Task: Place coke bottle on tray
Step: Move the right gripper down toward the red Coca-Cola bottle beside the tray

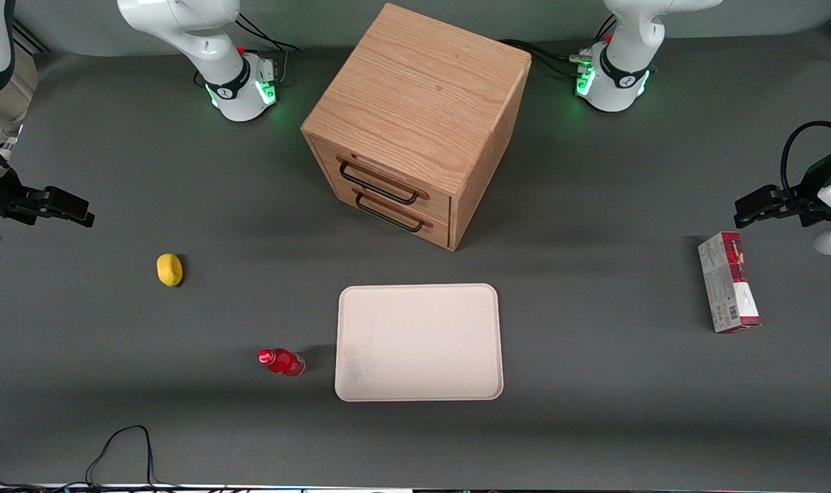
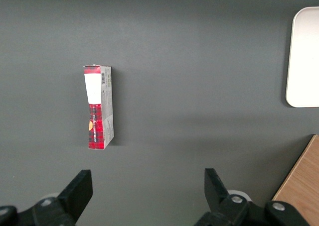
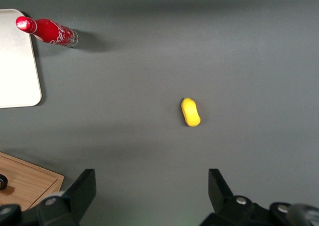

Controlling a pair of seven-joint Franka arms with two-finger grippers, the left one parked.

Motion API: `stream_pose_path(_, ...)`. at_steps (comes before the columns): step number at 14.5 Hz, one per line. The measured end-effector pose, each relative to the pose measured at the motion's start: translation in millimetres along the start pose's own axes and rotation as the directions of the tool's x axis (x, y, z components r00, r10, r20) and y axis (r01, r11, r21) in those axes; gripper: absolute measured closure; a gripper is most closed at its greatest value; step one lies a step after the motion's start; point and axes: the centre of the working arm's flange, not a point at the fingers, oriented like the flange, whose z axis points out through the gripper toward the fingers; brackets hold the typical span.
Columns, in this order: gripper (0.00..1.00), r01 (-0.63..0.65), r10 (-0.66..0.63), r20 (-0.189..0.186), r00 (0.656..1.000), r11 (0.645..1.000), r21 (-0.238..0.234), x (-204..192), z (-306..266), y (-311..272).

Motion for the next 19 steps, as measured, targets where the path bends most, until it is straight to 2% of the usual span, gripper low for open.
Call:
stream_pose_path(4,0.0,0.0,0.0,0.002,1.0,1.0,0.001,-0.2,0.2,-0.2)
stream_pose_path(9,0.0,0.026,-0.026,0.008,1.0,0.999,0.027,7.3,6.5,-19.2)
stream_pose_path(16,0.0,0.178,-0.178,-0.064,0.982,0.984,-0.004,86.8,33.8,-165.9)
stream_pose_path(19,0.0,0.213,-0.211,-0.096,0.973,0.977,0.003,111.5,63.7,-221.6)
